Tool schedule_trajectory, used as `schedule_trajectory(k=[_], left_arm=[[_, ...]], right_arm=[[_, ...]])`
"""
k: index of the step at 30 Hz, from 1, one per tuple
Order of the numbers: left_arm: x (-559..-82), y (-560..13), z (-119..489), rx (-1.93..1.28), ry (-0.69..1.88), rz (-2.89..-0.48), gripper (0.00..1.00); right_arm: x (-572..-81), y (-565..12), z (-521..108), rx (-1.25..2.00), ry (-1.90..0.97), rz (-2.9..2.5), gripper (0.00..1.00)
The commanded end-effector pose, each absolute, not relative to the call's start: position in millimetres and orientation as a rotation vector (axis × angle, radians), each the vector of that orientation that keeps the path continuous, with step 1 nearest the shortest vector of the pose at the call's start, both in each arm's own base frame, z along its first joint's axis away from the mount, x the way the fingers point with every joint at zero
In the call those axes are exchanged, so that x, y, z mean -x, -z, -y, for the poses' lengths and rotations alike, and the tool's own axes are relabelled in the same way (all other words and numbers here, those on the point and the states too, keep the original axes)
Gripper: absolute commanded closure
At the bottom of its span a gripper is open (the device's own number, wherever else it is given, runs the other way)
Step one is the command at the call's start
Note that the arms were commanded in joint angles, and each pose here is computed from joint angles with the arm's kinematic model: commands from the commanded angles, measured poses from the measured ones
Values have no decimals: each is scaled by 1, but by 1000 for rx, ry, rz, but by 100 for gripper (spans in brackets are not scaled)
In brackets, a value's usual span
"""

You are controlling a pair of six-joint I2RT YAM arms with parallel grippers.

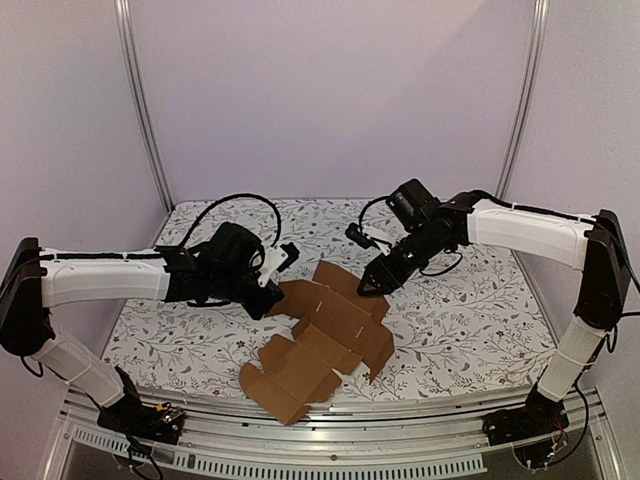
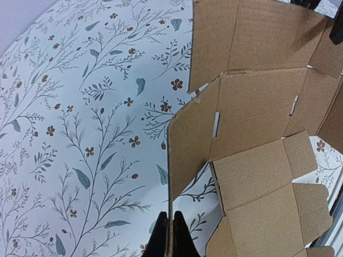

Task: Fold the paper box

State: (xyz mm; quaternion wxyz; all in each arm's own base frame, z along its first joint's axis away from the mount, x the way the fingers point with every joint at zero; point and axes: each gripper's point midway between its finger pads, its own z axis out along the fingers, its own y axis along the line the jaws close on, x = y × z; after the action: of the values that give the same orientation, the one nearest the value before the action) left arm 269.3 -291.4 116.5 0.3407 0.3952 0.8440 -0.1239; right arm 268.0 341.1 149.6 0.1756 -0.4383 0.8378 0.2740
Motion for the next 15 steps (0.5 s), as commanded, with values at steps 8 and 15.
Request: schedule_trajectory(k=[8,15], left_arm=[[-265,-115,293,-1044,318,-2205,100],[-264,-116,293,-1045,315,-2203,100]], right_arm=[[-265,-140,-348,1247,-790,-2393,67],[-268,-136,-348,1245,-774,-2405,72]])
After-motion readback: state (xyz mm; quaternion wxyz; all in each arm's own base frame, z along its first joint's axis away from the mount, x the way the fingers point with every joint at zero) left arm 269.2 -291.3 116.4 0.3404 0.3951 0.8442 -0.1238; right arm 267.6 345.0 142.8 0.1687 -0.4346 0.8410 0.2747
